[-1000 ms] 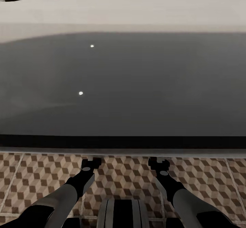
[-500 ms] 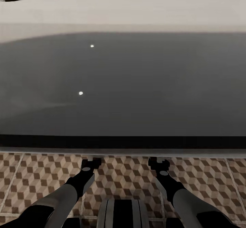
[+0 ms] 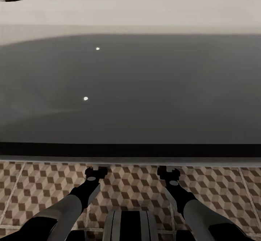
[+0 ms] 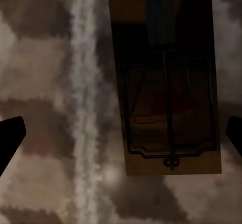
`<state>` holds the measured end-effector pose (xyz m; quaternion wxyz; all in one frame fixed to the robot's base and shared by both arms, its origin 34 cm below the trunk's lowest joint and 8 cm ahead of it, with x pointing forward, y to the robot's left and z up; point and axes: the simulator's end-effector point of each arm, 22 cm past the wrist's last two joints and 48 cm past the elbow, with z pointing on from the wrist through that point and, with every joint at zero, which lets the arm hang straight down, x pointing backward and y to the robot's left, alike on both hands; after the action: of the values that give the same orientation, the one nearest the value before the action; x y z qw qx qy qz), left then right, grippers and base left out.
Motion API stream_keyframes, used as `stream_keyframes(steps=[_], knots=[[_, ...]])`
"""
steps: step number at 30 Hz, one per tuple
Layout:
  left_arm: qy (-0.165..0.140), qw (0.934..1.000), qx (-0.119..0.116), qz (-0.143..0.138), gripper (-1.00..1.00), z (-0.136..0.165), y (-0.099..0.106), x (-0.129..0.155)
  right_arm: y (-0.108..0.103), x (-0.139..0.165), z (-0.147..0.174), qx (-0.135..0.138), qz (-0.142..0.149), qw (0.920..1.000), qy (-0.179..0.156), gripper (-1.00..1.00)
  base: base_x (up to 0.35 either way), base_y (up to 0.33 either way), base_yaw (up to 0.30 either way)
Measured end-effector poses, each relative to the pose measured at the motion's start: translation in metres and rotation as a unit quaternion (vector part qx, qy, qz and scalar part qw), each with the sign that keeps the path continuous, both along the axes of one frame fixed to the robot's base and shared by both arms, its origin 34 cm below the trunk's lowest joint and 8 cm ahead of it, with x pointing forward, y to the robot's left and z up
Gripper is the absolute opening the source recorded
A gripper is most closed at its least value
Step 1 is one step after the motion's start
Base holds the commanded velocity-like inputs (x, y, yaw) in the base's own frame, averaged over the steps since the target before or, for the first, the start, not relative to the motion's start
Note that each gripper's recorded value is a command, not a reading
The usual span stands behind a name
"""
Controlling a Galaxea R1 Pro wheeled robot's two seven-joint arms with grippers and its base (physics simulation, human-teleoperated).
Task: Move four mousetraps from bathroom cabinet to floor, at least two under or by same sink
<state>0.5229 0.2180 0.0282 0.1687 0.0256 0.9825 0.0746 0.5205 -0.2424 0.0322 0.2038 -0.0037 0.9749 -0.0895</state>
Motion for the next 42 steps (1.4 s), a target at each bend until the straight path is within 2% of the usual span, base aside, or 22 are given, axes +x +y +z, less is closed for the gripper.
stream_keyframes(steps=[35,42], knots=[[-0.002,1.0,-0.001,0.0,1.0,0.0006,-0.0021,0.0012,0.0,0.0,0.0,0.0,0.0,1.0,0.0,1.0,0.0,0.0,0.0],[-0.001,1.0,0.003,0.003,1.0,0.0007,-0.0008,0.0011,0.0,-0.0001,-0.0002,0.0,0.0,1.0,0.0,1.0,-0.155,0.0,0.0]])
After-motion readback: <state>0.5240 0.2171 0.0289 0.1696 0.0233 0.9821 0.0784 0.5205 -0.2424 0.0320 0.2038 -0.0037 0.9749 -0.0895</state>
